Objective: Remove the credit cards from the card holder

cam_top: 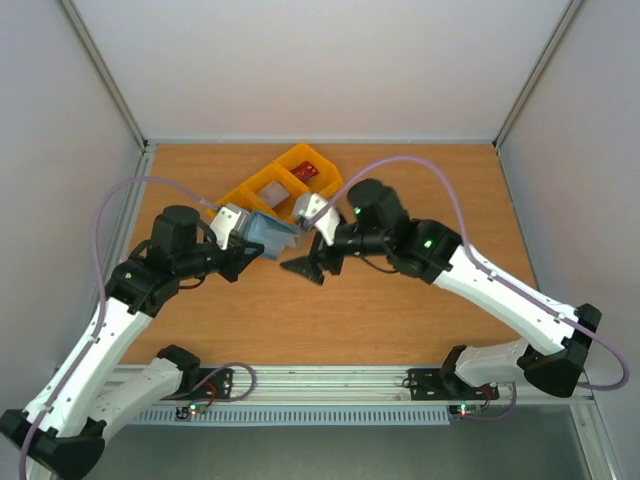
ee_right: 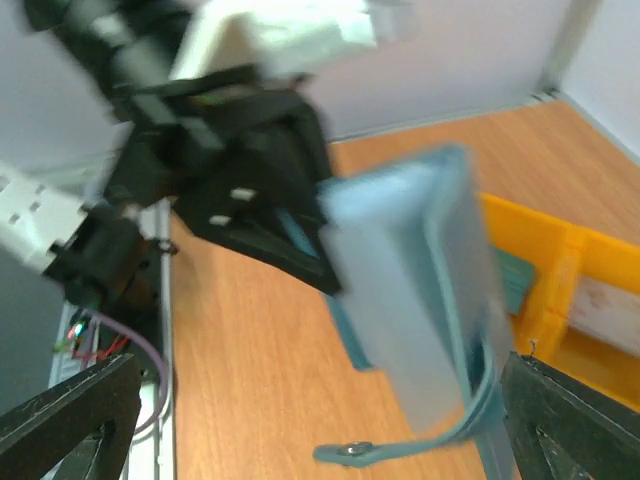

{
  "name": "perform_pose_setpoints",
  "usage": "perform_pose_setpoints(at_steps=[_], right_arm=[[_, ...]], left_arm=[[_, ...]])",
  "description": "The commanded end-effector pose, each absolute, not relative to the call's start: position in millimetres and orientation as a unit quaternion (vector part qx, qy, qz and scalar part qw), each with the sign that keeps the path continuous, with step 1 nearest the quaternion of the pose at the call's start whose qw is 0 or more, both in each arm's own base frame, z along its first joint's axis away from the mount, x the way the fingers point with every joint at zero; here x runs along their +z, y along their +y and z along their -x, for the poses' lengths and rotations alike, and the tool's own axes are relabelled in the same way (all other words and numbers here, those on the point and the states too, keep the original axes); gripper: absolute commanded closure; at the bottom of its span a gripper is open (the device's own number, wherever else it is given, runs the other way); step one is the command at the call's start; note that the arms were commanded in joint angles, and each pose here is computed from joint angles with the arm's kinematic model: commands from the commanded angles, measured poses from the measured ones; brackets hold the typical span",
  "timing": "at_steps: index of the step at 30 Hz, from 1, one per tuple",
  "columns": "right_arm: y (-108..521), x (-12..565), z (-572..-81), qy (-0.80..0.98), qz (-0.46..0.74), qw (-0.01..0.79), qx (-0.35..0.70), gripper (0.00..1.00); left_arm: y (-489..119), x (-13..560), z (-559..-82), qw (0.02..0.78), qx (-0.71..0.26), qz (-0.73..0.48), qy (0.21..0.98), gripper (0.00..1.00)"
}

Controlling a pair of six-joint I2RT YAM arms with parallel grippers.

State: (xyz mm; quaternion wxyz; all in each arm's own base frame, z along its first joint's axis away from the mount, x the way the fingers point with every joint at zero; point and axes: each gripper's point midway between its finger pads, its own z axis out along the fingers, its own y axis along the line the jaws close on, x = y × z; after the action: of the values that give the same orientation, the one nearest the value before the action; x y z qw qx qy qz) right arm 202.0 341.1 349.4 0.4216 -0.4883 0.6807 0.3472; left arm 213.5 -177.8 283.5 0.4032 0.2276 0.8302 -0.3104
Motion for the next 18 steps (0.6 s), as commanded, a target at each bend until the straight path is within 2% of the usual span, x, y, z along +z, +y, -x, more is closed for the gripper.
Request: perform_pose_setpoints(at_steps=[1, 9, 11, 13, 15, 18], right_arm=[[361, 329, -203, 0.638, 0.563, 0.461, 0.251, 0.01], [376, 295, -229, 0.679, 0.559, 0.428, 0.209, 0.02], [379, 292, -231, 0.680, 0.558, 0.426, 0.211, 0.06], [381, 293, -230, 0.679, 0.557, 0.426, 0.216, 0.22], [380, 298, -228, 0.676, 0.554, 0.431, 0.226, 0.45], [374, 303, -224, 0.675, 0.544, 0.433, 0.247, 0.70]], left_arm=[[-188, 286, -199, 0.364, -0.351, -0.234, 0.831, 1.00], [-196, 281, -187, 0.340, -0.377, -0.260, 0.821, 1.00], [-198, 279, -186, 0.334, -0.382, -0.264, 0.821, 1.00], [-200, 282, -184, 0.333, -0.391, -0.268, 0.815, 1.00], [-202, 285, -182, 0.332, -0.400, -0.273, 0.810, 1.00], [-204, 287, -177, 0.329, -0.408, -0.281, 0.804, 1.00]])
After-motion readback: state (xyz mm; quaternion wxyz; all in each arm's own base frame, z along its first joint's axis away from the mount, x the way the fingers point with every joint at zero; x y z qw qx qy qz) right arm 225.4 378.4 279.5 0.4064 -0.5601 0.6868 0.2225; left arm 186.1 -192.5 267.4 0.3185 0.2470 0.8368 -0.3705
